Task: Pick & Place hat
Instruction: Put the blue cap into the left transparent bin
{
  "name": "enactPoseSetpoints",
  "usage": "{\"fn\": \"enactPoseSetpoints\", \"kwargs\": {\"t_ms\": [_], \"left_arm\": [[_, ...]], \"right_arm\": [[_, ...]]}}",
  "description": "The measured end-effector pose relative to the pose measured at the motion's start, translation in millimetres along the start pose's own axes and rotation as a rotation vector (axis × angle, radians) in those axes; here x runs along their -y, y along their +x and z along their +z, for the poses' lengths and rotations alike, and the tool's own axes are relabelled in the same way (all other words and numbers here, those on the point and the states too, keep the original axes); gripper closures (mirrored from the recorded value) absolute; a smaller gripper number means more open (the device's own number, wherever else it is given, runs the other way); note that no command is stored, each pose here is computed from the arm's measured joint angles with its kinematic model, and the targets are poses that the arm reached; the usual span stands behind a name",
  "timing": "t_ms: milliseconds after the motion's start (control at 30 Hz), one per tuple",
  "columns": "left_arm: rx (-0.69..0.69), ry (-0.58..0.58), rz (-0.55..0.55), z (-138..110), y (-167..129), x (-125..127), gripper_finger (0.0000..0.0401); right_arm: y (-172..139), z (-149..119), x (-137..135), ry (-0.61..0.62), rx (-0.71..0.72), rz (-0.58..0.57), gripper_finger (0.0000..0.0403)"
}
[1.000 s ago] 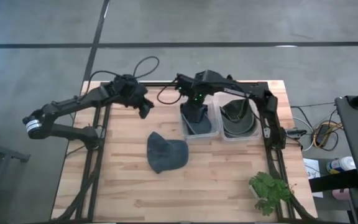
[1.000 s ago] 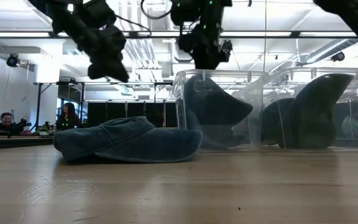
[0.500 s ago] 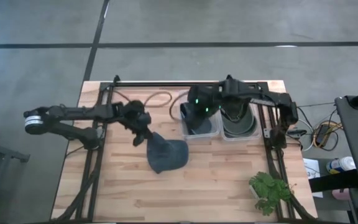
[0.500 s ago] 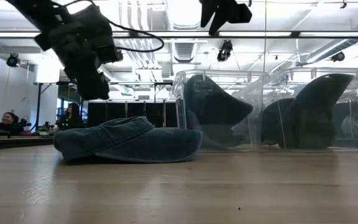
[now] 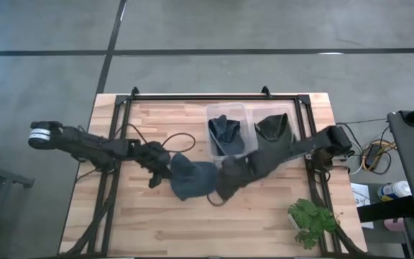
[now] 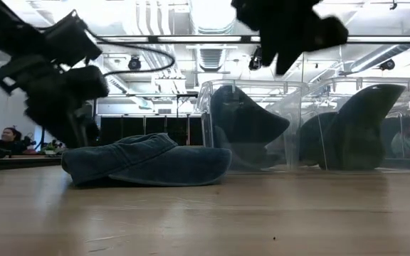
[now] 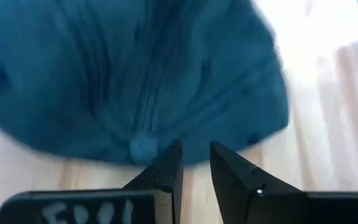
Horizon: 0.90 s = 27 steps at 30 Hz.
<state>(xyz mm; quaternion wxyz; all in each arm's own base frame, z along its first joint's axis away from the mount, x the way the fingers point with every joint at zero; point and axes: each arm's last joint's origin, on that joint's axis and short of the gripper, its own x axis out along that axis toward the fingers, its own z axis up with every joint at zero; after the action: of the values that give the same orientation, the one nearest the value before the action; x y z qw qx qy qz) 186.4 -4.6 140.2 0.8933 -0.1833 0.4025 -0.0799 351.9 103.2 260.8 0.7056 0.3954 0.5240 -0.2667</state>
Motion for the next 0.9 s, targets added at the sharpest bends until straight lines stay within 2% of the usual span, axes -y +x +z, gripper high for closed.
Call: {"fn": "enactPoseSetpoints", "kwargs": {"t_ms": [67, 167, 233, 367, 467, 567, 633, 767, 900], "left_arm": [[-0.017, -0.004, 0.029, -7.6, 1.6, -2.4, 0.0328], [-0.067, -0.023, 0.133, -20.7, 2.4, -8.9, 0.0328], [-0.092, -0.039, 0.173, -25.0, 1.9, -10.8, 0.0328], [-0.129, -0.159, 0.215, -27.1, -0.3, -11.3, 0.0328], [-0.074, -0.219, 0.186, -13.3, -3.0, -5.9, 0.0328], [0.092, -0.137, 0.099, 12.3, -5.9, 4.0, 0.0328], [0.145, -0.079, 0.053, 18.9, -4.2, 6.1, 0.0328], [0.115, -0.074, 0.028, 19.3, 5.5, 4.2, 0.0328], [0.006, -0.058, 0.056, 9.1, 24.5, -4.5, 0.0328]], "right_arm": [[20.0, -8.4, -3.5, 0.049, 0.021, 0.095, 0.0304], [47.1, -17.4, -3.9, 0.147, 0.076, 0.219, 0.0307], [60.4, -23.0, 1.2, 0.214, 0.103, 0.250, 0.0306], [73.3, -32.9, 10.9, 0.317, 0.135, 0.238, 0.0298], [78.1, -39.6, 16.4, 0.372, 0.170, 0.218, 0.0290], [84.3, -44.0, 24.2, 0.420, 0.187, 0.198, 0.0283], [90.5, -45.6, 31.5, 0.441, 0.190, 0.181, 0.0278], [102.3, -47.5, 43.5, 0.488, 0.212, 0.192, 0.0273], [114.7, -45.9, 54.0, 0.535, 0.264, 0.277, 0.0276]]}}
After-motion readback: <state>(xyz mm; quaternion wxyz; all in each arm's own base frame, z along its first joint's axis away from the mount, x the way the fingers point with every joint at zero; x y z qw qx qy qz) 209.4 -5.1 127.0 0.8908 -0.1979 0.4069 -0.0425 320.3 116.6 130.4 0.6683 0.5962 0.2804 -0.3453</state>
